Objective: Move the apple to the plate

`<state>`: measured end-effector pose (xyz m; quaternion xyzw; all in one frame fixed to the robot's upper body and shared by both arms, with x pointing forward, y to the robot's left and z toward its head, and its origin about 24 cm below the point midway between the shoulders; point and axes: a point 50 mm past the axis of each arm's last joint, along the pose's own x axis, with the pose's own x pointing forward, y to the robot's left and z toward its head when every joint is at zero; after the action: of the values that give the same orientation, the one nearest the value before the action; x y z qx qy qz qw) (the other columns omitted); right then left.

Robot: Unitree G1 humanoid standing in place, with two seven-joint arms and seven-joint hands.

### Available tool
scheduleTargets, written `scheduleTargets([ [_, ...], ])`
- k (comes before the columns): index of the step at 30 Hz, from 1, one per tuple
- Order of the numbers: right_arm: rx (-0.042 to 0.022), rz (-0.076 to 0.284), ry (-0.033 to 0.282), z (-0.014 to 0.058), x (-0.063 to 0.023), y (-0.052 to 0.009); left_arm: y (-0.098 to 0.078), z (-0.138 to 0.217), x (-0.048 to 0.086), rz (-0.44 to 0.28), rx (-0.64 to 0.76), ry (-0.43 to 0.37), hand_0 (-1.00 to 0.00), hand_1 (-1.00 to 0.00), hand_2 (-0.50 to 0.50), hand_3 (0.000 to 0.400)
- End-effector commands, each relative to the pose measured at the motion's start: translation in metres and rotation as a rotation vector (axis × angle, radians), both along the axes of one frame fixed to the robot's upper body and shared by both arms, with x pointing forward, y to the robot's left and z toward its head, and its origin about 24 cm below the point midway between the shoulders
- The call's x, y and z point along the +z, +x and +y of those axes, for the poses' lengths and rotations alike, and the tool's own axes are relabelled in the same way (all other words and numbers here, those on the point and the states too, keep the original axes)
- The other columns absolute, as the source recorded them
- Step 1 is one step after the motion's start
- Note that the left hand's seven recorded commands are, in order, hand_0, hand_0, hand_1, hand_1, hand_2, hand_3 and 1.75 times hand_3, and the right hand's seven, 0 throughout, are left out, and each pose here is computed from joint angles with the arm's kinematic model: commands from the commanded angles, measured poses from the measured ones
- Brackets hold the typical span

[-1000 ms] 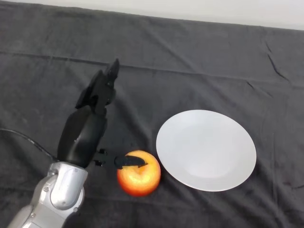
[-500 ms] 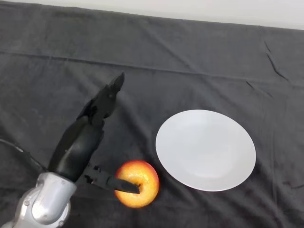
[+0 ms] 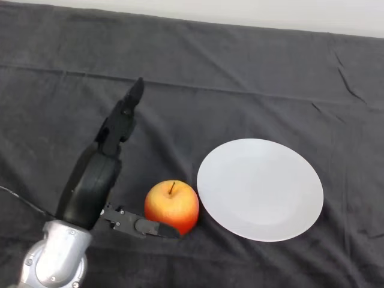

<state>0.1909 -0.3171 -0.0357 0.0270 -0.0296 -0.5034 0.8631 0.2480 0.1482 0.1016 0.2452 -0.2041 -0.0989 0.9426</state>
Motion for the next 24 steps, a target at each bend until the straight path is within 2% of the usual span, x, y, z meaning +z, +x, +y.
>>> scheduleTargets([
  [1, 0.0016, 0.191, 0.178, 0.0419, -0.0499, -0.0466, 0.001, -0.002, -0.014, 0.038, 0.006, 0.021, 0.00, 0.00, 0.00, 0.000],
  [17, 0.0016, 0.191, 0.178, 0.0419, -0.0499, -0.0466, 0.012, -0.013, -0.051, 0.152, -0.032, 0.204, 0.00, 0.00, 0.00, 0.000],
  [18, 0.0016, 0.191, 0.178, 0.0419, -0.0499, -0.0466, 0.013, -0.013, -0.053, 0.156, -0.032, 0.212, -0.29, 0.00, -0.15, 0.116],
  [19, 0.0016, 0.191, 0.178, 0.0419, -0.0499, -0.0466, 0.014, -0.014, -0.056, 0.161, -0.031, 0.220, -0.70, 0.00, -0.35, 0.279],
  [20, 0.0016, 0.191, 0.178, 0.0419, -0.0499, -0.0466, 0.015, -0.015, -0.057, 0.166, -0.030, 0.227, -1.00, -0.04, -0.48, 0.400],
  [21, 0.0016, 0.191, 0.178, 0.0419, -0.0499, -0.0466, 0.016, -0.015, -0.059, 0.170, -0.029, 0.233, -1.00, -0.19, -0.40, 0.400],
  [22, 0.0016, 0.191, 0.178, 0.0419, -0.0499, -0.0466, 0.017, -0.016, -0.060, 0.174, -0.028, 0.238, -1.00, -0.51, -0.24, 0.400],
  [24, 0.0016, 0.191, 0.178, 0.0419, -0.0499, -0.0466, 0.017, -0.017, -0.062, 0.180, -0.025, 0.245, -1.00, -0.82, -0.09, 0.400],
])
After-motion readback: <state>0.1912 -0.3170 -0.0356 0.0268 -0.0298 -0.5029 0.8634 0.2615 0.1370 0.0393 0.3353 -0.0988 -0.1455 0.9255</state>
